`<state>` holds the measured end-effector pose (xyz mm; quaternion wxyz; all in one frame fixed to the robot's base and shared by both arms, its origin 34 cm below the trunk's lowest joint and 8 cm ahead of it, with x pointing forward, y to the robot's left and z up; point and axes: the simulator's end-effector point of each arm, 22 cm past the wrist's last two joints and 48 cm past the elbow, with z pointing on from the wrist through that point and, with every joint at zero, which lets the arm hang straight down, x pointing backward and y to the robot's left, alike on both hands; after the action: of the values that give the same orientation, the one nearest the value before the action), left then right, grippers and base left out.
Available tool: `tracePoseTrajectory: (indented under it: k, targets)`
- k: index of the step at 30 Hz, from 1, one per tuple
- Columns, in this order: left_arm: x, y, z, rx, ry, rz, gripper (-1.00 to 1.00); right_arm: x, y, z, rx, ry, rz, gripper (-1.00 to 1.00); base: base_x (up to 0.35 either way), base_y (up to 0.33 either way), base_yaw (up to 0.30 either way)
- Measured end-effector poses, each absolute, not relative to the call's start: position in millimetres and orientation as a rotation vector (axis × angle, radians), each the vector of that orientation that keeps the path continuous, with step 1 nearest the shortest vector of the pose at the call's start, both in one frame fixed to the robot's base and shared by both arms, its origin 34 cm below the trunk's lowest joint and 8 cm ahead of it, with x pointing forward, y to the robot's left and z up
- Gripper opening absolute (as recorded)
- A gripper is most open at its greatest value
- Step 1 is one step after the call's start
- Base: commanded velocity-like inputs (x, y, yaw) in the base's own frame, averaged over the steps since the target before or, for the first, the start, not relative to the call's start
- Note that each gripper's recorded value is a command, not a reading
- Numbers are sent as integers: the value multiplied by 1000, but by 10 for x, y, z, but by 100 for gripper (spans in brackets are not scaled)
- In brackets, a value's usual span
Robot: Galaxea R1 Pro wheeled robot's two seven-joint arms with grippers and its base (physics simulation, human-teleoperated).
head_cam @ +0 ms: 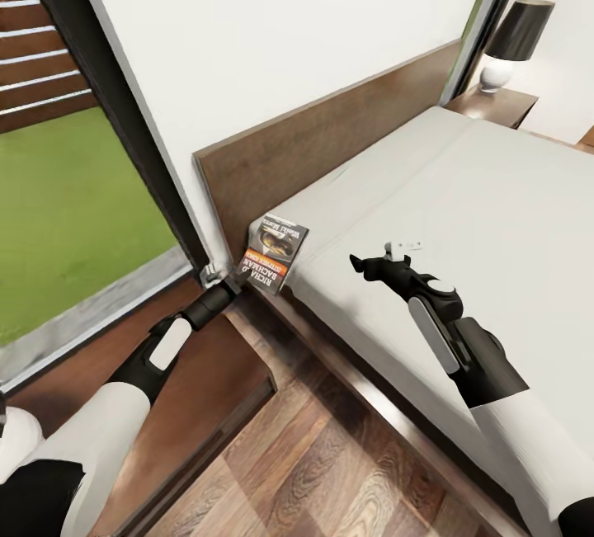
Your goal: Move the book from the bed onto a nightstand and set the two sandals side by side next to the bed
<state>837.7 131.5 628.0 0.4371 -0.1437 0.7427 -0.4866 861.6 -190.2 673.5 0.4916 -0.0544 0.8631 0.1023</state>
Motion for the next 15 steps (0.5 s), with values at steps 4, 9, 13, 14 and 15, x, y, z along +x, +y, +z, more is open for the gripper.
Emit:
tracePoseTrajectory:
  k: [4, 9, 13, 14, 15]
  targets:
    - [8384, 1315, 6324, -354, 1842, -1210, -100, 8619, -1900, 6780, -133, 2089, 248, 100, 0, 0, 135]
    - [8392, 1315, 6377, -348, 1836, -1209, -100, 8622, -1898, 6834, -134, 2082, 248, 100, 0, -15, 135]
    - [8398, 1315, 6424, -345, 1829, -1210, -100, 8625, -1897, 6879, -135, 2076, 247, 100, 0, -82, 135]
    - [8400, 1315, 6436, -343, 1828, -1210, -100, 8626, -1897, 6891, -136, 2074, 247, 100, 0, -93, 135]
    - [8402, 1315, 6448, -342, 1826, -1210, -100, 8626, -1896, 6901, -136, 2073, 247, 100, 0, -103, 135]
